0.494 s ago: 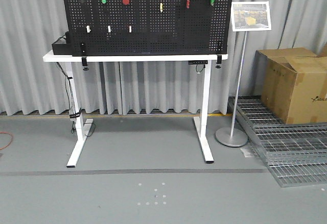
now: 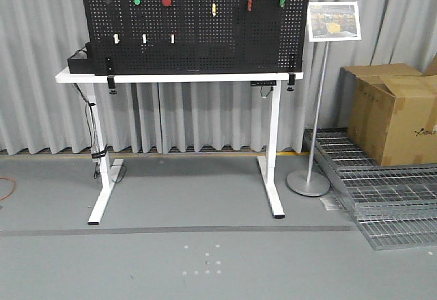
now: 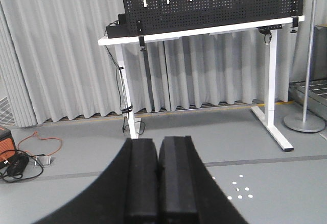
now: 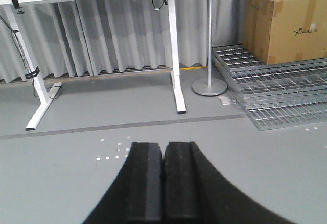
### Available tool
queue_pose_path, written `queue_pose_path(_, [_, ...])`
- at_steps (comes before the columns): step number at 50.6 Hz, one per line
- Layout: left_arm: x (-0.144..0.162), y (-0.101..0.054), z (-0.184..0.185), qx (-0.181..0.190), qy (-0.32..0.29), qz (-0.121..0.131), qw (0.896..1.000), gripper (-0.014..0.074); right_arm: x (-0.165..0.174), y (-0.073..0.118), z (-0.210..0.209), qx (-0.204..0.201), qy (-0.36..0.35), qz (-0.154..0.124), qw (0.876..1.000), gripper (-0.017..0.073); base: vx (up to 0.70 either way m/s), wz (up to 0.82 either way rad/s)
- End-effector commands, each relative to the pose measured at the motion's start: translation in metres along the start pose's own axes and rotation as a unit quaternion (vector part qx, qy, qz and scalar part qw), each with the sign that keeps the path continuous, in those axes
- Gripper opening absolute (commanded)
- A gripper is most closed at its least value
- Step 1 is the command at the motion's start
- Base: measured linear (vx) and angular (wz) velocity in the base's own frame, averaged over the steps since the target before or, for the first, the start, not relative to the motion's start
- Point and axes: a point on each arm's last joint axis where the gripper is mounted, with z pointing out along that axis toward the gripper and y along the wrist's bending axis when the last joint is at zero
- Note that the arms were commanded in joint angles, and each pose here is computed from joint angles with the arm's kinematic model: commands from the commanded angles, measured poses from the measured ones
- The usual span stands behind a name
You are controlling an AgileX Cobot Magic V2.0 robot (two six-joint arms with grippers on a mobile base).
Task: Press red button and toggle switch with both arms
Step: 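Drive the base forward up to the black pegboard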
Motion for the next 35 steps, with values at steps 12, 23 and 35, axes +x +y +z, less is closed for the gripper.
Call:
queue_pose_path(12, [0.0036,0.0003,0.0006,-0.006,-0.027,-0.009,1.0,0.0001,-0.0047,0.0003,-0.0005,-0.001,-0.045,-0.007,0.999,-0.0003,0.02,0.0])
queue_pose_path(23, [0.0036,0.0003,0.0006,-0.006,-0.027,-0.009,1.0,0.0001,-0.0047,0.0003,-0.0005,-0.001,-0.044,-0.007,0.999,-0.0003,0.08,-0.05])
queue_pose_path(35, [0.0036,0.0003,0.0006,-0.006,-0.027,-0.009,1.0,0.0001,-0.0047,0.0003,-0.0005,-0.001,-0.044,-0.007,0.999,-0.0003,0.18,0.0])
